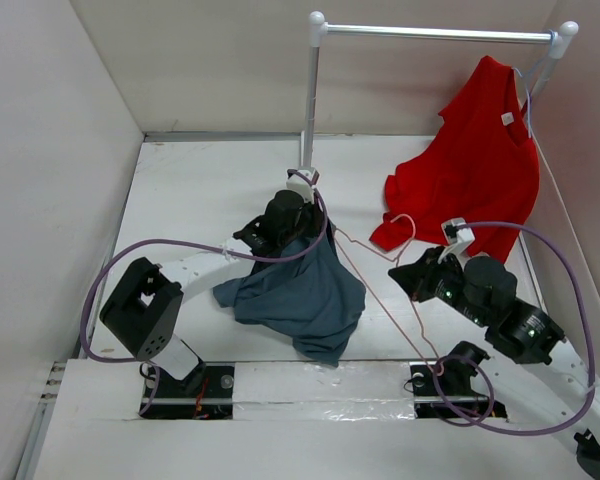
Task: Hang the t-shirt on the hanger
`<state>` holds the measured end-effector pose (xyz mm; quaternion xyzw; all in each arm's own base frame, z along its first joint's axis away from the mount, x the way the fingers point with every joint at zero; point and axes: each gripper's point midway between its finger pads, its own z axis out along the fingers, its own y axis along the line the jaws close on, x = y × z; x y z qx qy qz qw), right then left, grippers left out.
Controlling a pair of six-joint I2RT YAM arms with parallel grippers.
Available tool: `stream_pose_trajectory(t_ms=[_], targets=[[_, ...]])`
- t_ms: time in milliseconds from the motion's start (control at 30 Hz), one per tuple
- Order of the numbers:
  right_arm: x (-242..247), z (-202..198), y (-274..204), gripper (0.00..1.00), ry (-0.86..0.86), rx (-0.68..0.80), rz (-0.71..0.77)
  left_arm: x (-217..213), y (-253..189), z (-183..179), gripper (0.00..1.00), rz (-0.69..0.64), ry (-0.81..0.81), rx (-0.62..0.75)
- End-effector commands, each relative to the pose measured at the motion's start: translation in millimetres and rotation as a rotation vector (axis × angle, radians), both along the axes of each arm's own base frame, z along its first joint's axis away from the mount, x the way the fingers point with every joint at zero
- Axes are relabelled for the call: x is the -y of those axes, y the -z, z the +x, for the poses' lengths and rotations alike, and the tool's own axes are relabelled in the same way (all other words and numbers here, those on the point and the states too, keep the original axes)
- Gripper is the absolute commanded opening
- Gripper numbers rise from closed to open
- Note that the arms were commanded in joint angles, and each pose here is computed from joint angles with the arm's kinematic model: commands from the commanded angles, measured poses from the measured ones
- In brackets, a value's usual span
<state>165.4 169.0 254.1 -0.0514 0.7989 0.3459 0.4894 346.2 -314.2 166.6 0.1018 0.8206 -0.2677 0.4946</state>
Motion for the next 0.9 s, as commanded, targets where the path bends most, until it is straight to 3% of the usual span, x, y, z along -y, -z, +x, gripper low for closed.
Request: stream_pose_trajectory(t_ms=[0,500,867], targets=[[-9,1,-9,0.0,-0.03,0.008,0.022,3,-27,0,0.0,-0.063,0.015,0.047],[-7,-3,-41,0.0,-0.042,0.083,0.083,10,-36,-4,0.0,-0.052,0.019,0.07],[-14,11,-15,0.0,-0.022,0.047,0.027,11,-44,-11,0.0,-0.076,0.044,0.071]])
